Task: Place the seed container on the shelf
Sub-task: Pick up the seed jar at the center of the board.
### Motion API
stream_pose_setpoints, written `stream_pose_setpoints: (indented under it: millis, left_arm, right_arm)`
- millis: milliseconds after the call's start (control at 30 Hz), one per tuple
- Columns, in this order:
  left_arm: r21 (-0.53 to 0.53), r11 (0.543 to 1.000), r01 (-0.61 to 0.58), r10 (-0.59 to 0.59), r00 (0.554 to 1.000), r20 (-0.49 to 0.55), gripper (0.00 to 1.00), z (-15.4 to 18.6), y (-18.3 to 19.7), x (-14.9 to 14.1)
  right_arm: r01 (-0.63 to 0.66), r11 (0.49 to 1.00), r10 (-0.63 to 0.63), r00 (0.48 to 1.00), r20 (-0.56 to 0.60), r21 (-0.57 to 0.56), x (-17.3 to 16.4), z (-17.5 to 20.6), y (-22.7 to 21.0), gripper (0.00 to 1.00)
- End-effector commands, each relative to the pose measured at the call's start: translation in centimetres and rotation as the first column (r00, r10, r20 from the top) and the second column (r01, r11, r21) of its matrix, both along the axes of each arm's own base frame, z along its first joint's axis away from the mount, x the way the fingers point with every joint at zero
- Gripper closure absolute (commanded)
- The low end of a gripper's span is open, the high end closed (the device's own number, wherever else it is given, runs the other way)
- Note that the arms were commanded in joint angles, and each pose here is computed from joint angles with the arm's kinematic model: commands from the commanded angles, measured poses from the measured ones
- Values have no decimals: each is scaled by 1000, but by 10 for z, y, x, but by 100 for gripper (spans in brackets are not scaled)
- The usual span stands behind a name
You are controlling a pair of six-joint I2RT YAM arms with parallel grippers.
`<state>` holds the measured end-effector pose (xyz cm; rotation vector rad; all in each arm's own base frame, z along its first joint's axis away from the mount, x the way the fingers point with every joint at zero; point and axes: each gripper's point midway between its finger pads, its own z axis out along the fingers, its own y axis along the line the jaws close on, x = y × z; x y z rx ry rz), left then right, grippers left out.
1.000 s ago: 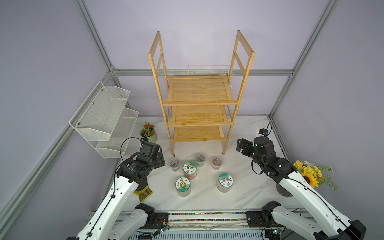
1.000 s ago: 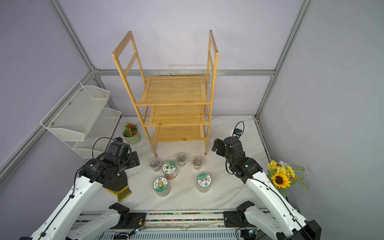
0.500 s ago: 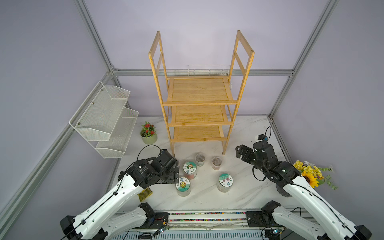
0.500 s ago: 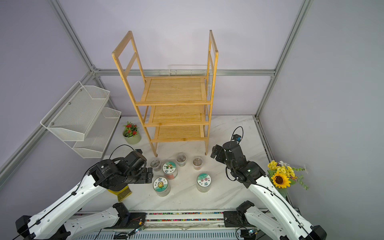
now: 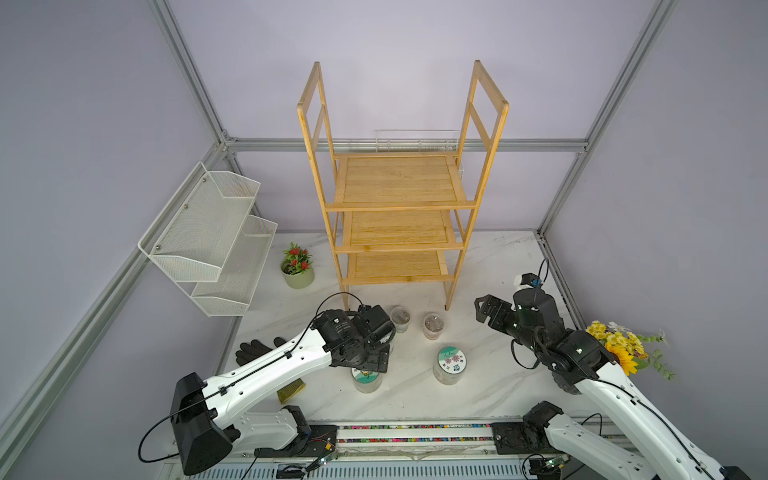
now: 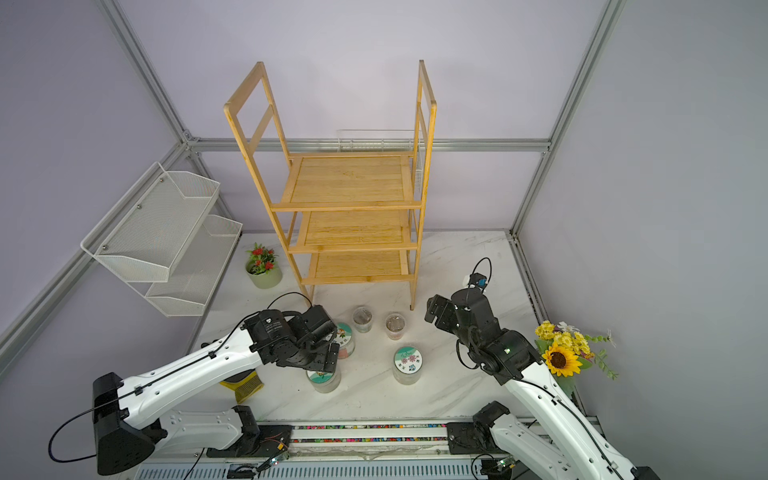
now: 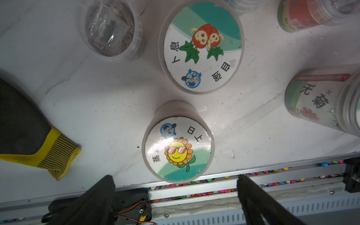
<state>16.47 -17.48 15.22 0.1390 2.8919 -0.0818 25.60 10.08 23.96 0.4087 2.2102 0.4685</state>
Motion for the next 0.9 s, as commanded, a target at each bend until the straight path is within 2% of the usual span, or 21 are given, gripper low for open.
stream_pose_setpoints:
  millis: [0,400,867]
  left_arm:
    - [-28,1000,4,-5,1000,-24,0,-10,-14,2]
    - [19,1000,-5,7,997,-74,0,-38,-11,-2]
    - [95,995,-5,14,995,-99,0,-53,-2,-4]
  right_arm:
    - [-18,1000,18,1000,-10,-18,-5,1,-1,3]
    - [-29,999,28,999,-26,-30,-5,-6,1,3]
    - [-30,999,28,999,-35,-43,-4,-10,0,3]
